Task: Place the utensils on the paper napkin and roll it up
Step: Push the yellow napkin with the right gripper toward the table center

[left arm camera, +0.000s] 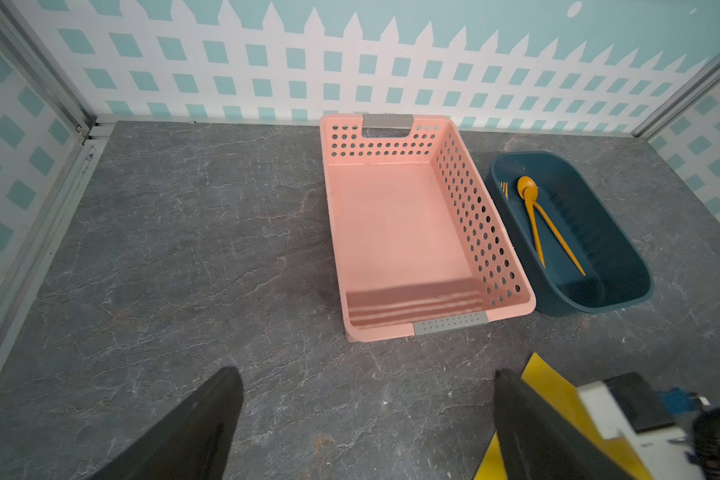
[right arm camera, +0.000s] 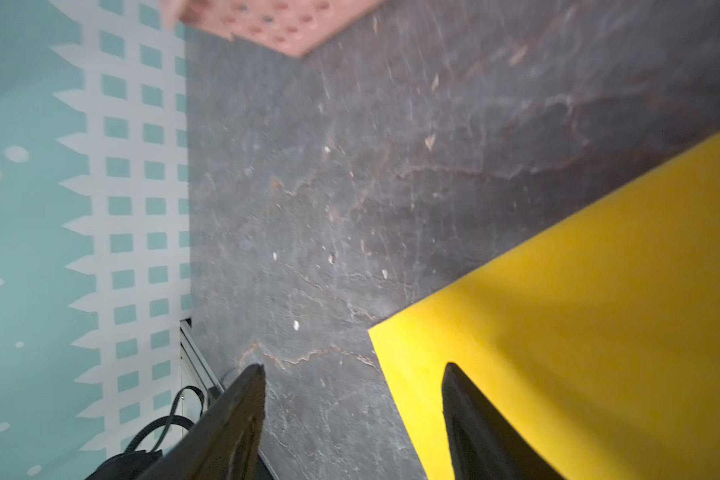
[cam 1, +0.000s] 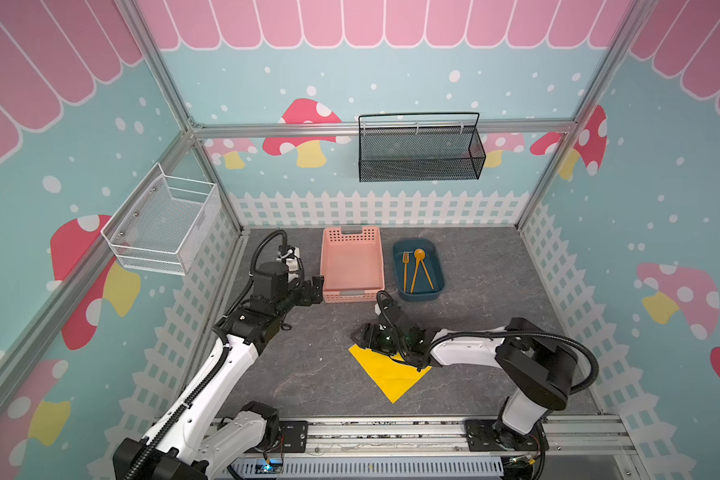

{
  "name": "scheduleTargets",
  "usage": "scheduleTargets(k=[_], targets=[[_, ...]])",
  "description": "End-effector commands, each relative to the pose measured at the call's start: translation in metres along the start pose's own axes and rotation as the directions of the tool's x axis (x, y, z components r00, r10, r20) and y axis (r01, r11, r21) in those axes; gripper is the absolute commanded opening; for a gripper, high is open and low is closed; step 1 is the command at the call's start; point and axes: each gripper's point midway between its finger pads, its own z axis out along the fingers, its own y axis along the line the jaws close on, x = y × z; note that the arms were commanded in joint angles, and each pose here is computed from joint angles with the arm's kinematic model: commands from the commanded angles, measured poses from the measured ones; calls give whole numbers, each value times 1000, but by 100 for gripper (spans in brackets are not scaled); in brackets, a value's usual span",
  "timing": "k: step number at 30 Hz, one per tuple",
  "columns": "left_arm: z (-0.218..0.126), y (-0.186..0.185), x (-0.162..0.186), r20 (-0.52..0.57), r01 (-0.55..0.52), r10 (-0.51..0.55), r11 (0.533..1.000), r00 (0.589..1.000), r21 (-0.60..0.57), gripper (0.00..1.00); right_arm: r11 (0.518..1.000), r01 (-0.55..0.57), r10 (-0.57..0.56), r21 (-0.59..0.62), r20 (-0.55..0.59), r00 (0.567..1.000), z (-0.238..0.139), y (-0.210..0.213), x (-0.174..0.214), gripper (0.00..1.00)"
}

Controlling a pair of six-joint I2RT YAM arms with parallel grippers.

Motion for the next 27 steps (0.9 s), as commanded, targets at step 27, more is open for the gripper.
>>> scheduleTargets(k=[27], targets=[[8, 6, 14, -50, -73, 70, 996, 996, -55, 96, 993, 48, -40, 112, -65, 997, -36, -91, 4, 70]])
